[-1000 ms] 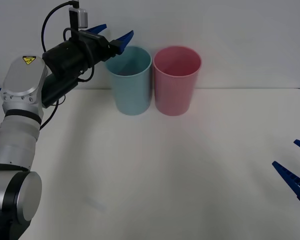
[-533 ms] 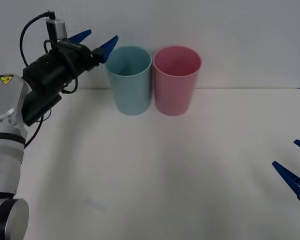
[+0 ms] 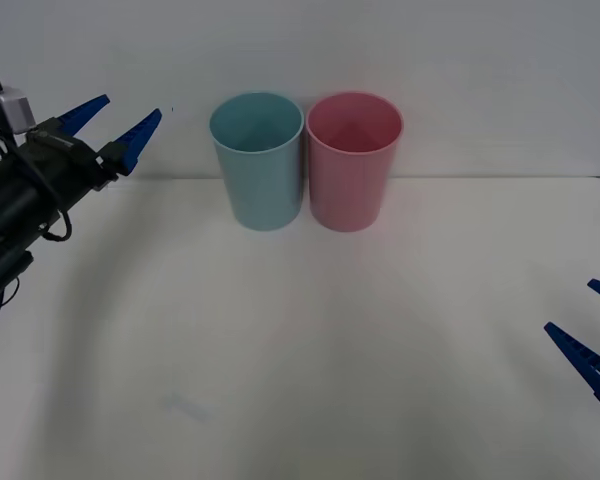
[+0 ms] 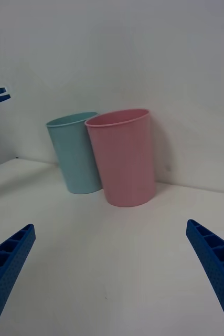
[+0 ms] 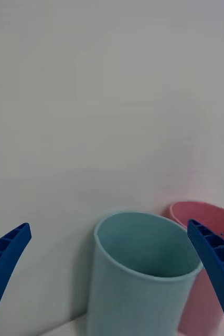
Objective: Grasp the object on the table and drop it into the matching bin: aluminum can to the light blue bin, PET bottle to the pink bin.
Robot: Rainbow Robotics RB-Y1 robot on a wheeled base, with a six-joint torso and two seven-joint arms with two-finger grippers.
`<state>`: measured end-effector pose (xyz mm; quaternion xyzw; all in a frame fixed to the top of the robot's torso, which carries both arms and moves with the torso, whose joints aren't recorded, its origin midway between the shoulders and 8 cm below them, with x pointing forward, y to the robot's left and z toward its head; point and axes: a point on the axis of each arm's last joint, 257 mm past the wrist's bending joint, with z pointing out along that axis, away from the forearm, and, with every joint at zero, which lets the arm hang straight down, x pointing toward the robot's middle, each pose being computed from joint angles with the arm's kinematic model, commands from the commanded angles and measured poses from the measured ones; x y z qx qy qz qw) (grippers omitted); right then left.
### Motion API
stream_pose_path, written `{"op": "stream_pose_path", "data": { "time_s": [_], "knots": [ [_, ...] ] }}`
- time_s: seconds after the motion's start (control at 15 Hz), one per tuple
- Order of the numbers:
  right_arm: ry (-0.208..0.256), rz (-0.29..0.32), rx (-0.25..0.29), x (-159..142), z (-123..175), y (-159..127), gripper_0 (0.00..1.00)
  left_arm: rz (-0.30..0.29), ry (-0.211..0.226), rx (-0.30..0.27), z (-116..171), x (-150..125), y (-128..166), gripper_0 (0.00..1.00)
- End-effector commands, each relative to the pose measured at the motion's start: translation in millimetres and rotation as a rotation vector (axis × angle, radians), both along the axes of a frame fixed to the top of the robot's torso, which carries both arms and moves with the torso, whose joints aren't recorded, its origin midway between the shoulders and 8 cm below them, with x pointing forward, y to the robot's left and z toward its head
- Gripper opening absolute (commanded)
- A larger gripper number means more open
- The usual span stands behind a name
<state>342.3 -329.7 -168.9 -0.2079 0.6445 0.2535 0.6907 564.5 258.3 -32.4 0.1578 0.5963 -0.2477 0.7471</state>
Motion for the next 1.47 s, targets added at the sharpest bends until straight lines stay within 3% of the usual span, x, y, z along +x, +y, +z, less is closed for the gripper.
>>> {"op": "stream_pose_path", "data": {
  "time_s": [0.07, 0.47, 0.87, 1.13, 1.47],
  "knots": [
    [0.000, 0.000, 0.000, 0.0, 0.0, 0.0, 1.00, 0.001, 0.004, 0.006, -8.5, -36.7, 37.4, 1.00],
    [0.000, 0.000, 0.000, 0.0, 0.0, 0.0, 1.00, 0.049, 0.020, 0.085, -34.8, -116.6, 106.7, 1.00],
    [0.000, 0.000, 0.000, 0.0, 0.0, 0.0, 1.00, 0.065, 0.056, 0.170, -64.9, -186.4, 147.1, 1.00],
    [0.000, 0.000, 0.000, 0.0, 0.0, 0.0, 1.00, 0.080, 0.085, 0.210, -79.4, -212.9, 160.1, 1.00],
    [0.000, 0.000, 0.000, 0.0, 0.0, 0.0, 1.00, 0.098, 0.129, 0.194, -93.8, -228.2, 167.6, 1.00]
  ]
}}
